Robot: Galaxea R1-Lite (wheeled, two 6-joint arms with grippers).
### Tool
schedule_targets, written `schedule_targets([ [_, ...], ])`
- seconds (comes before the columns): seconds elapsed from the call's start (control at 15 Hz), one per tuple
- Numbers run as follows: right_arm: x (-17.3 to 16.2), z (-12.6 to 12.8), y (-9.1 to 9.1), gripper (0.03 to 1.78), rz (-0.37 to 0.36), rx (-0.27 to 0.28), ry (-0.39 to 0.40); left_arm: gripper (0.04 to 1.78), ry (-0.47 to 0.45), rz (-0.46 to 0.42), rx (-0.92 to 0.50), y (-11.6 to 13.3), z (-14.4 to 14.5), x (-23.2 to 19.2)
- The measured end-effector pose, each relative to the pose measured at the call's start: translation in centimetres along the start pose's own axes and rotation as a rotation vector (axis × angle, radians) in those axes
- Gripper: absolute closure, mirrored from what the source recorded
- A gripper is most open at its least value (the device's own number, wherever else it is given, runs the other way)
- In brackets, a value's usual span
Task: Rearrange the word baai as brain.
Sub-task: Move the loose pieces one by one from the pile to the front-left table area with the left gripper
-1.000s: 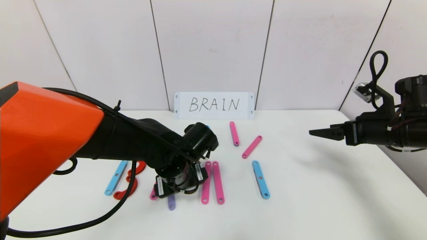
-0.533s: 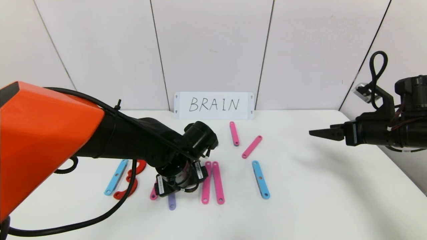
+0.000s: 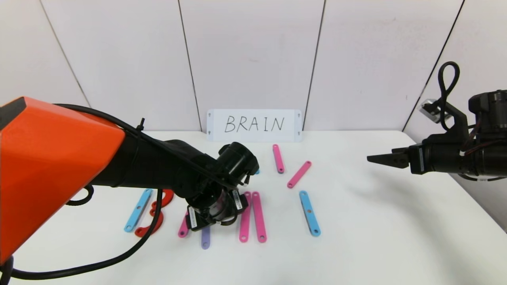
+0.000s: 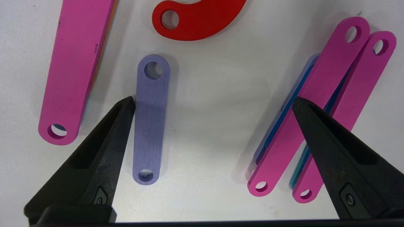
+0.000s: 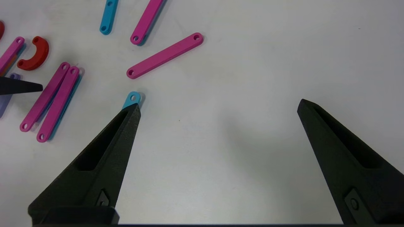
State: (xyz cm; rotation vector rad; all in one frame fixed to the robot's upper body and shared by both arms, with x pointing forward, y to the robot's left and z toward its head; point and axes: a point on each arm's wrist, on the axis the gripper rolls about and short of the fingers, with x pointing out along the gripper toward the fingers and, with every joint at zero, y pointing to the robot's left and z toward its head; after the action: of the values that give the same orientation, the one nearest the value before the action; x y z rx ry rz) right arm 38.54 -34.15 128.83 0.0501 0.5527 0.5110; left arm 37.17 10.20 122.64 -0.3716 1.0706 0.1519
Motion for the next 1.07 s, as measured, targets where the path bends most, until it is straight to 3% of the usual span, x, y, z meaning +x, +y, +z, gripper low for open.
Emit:
schedule_targets([
  [0.53, 0.1, -0.1, 0.0, 0.07, 0.001, 0.002, 0.003, 0.08, -0.031, -0.03, 0.023, 0.2, 0.7, -1.4],
  [0.93, 0.2, -0.2, 0.1, 0.07, 0.005, 0.001, 0.007, 0.08, -0.066, -0.029, 0.188, 2.4, 3.0, -3.0],
  [1.07, 0.2, -0.2, 0.2, 0.07, 0.007, 0.0, 0.008, 0.08, -0.027, -0.04, 0.27, 3.6, 3.8, -2.6],
])
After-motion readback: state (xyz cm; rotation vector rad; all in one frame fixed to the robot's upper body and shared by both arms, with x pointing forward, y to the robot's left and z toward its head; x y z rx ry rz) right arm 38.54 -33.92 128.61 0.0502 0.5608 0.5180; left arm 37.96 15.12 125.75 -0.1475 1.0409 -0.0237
